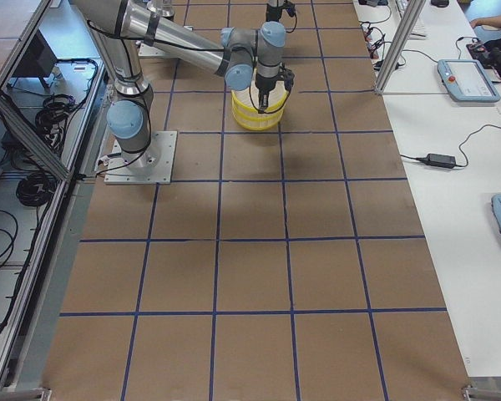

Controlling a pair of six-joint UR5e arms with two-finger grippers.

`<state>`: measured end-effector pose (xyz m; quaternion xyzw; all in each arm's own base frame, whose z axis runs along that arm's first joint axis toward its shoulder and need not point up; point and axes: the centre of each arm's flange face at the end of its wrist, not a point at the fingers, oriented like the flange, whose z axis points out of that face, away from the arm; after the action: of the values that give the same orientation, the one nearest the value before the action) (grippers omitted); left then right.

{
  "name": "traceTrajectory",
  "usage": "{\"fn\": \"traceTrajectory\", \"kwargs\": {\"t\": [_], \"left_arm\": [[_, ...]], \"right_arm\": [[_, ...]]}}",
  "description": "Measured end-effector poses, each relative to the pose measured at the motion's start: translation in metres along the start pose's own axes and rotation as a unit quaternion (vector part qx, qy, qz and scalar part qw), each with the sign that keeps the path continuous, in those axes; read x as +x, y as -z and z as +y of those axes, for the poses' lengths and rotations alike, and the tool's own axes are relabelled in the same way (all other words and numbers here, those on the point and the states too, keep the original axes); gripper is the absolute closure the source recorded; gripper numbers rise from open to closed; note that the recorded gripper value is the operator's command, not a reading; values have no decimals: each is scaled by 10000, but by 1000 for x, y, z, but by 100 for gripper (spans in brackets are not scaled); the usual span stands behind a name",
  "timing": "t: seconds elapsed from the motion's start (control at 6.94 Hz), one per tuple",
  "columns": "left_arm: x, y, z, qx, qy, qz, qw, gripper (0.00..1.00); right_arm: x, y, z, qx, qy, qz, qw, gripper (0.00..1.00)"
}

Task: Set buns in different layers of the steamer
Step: 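Grasp the white bun with the left gripper while the right lifts the top tier aside, then carry the white bun with the left gripper into the bottom tier and release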

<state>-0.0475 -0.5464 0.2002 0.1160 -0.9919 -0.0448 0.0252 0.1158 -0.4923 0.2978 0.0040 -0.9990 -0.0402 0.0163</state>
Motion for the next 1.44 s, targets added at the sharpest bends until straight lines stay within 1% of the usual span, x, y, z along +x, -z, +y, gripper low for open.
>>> {"fn": "traceTrajectory", "kwargs": {"t": [0.14,0.29,0.43,0.58,0.72,1.01,1.15,1.3,1.44], "left_arm": [[2,-1,1,-59,1,78,10000,91],[3,-2,2,-96,4,124,9999,99],[3,-2,3,-107,-9,147,9998,99],[4,2,2,-58,-39,154,9999,99],[4,12,1,44,-81,141,9999,99],[5,36,1,208,-140,117,9996,99],[14,59,3,210,-113,135,9996,99],[37,87,9,201,-27,213,9996,99],[79,112,22,219,177,382,9989,99]], "right_arm": [[33,6,-7,-102,-23,-21,9999,87],[77,9,-11,-204,101,-46,9997,88],[121,8,-13,-274,324,-44,9991,88],[152,6,-14,-281,616,-19,9977,88],[168,4,-15,-256,853,4,9960,88],[176,1,-15,-247,987,15,9948,88],[176,0,-15,-257,997,10,9947,87],[176,0,-14,-276,998,1,9946,90],[176,-1,-14,-295,995,-8,9946,91]]}}
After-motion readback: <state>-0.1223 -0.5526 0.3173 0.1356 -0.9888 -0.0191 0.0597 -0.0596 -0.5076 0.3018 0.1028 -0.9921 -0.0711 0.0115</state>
